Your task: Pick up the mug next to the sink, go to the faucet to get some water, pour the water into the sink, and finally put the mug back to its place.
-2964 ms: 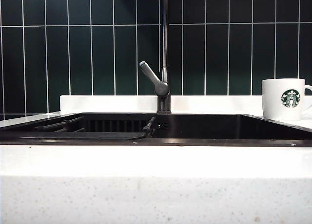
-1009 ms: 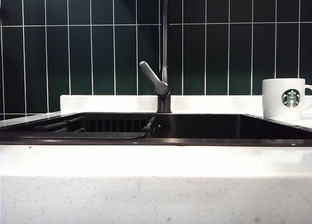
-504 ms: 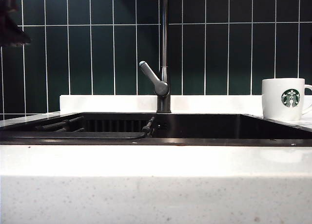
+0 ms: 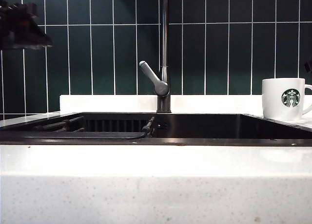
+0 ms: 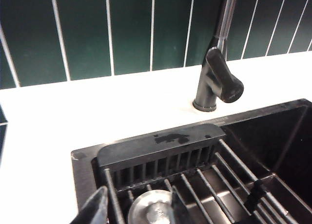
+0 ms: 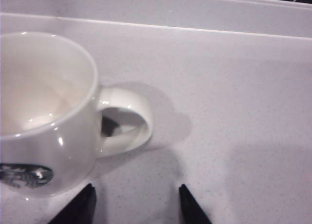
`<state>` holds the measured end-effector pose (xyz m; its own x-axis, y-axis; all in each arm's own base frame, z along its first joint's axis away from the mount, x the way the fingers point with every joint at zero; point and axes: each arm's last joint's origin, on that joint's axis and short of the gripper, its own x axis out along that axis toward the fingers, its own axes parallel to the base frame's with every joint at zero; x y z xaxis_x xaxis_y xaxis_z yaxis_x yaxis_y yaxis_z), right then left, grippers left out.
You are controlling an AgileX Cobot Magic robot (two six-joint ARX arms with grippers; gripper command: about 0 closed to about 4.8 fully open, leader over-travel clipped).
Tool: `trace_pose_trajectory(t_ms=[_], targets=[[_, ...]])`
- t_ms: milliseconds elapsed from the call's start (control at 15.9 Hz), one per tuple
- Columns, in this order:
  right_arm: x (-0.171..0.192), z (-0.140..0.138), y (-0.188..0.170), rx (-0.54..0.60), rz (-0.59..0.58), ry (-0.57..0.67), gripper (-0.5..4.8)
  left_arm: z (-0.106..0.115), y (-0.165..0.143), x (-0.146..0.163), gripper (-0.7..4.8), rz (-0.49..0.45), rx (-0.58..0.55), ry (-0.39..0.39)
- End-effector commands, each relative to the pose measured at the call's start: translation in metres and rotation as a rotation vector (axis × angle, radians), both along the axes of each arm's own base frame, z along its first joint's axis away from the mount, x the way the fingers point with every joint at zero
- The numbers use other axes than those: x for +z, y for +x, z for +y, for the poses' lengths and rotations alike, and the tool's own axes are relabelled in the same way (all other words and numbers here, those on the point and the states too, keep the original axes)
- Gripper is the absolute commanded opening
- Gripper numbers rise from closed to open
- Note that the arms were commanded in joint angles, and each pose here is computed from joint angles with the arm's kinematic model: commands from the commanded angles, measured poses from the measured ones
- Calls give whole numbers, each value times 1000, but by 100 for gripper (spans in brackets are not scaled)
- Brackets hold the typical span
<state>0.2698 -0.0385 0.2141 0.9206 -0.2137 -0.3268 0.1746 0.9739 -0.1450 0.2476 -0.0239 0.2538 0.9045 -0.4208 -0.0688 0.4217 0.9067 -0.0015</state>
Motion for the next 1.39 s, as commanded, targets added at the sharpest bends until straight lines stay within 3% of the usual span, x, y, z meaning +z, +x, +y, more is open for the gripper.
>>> trace_pose_trajectory(t_ms=[63, 315, 631, 1135, 1387], targets=[[1, -4, 5, 12, -56, 0, 225, -6, 15, -1, 156, 13, -28, 3], [-9, -6, 14, 50, -62, 13, 221, -13, 36, -7, 156, 37, -82, 6], [-20, -9, 23, 37, -78, 7, 220, -14, 45, -12, 156, -21, -78, 2], [-30, -20, 35, 9, -187, -14, 221, -15, 55, -24, 155, 8, -77, -7], [-34, -34, 40, 17, -224, 65, 222, -17, 56, -23, 154, -7, -86, -15]])
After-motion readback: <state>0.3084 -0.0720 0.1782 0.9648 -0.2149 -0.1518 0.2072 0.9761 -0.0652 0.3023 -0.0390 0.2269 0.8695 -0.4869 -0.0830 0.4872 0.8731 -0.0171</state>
